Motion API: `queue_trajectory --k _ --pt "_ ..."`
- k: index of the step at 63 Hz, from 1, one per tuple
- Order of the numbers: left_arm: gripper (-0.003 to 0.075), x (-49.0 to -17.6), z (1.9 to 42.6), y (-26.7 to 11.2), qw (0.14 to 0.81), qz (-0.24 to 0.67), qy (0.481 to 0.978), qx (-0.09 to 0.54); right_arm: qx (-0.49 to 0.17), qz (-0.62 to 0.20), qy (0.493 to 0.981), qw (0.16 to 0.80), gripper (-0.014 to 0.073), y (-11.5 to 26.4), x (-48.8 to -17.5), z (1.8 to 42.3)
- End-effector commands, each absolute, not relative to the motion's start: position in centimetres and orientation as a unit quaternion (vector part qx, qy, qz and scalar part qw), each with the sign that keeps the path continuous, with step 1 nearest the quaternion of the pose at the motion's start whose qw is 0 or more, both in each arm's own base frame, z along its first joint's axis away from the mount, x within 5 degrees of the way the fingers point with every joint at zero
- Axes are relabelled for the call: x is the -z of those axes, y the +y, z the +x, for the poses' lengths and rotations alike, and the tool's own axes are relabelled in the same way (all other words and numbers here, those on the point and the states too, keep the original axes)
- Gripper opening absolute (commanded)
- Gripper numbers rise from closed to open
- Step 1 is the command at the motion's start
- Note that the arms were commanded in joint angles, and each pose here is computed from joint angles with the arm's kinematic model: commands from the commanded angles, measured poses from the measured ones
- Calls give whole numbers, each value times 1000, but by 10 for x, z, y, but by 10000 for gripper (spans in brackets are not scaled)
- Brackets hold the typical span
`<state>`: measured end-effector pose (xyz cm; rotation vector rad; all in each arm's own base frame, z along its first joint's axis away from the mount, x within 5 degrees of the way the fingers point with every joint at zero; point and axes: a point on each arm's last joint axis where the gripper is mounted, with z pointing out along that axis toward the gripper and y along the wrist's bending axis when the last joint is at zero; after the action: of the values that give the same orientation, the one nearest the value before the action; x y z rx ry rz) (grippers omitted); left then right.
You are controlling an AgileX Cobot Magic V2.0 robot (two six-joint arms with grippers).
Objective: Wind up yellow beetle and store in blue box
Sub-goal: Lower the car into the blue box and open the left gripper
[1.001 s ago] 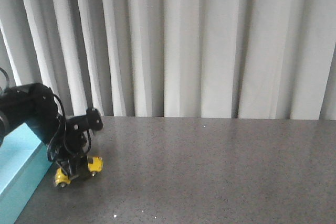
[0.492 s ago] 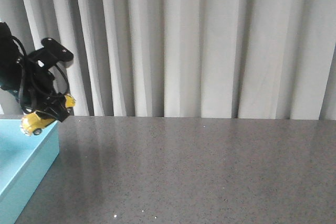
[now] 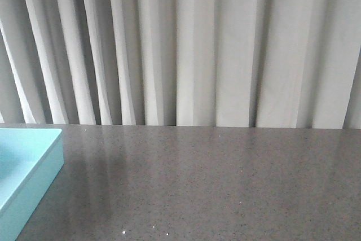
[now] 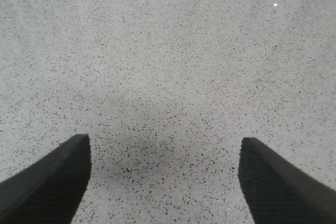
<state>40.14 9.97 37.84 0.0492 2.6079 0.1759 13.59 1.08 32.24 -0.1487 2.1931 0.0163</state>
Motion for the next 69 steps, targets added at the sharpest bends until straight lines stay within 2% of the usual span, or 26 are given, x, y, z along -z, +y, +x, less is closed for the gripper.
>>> queue_trajectory --k 1,10,19,26,41,48,58,69 --pt "236 -380 402 114 299 -8 952 -69 -3 -59 867 495 561 10 -337 139" --pt "236 -341 418 126 264 -24 962 -57 -3 -59 867 495 561 10 -337 139" --pt "236 -314 434 123 253 -34 967 -13 -3 -59 867 495 561 10 -337 139" --pt "236 -294 443 125 237 -36 971 -2 -3 -59 867 495 561 10 -337 139" --pt "260 -277 449 127 220 -37 975 2 -3 -59 867 495 561 10 -337 139" --pt "332 -277 448 126 217 -37 975 3 -3 -59 867 495 561 10 -337 139" --pt "490 -281 446 125 212 -36 977 5 -3 -59 867 495 561 10 -337 139" --pt "564 -308 437 122 228 -37 973 7 -3 -59 867 495 561 10 -337 139"
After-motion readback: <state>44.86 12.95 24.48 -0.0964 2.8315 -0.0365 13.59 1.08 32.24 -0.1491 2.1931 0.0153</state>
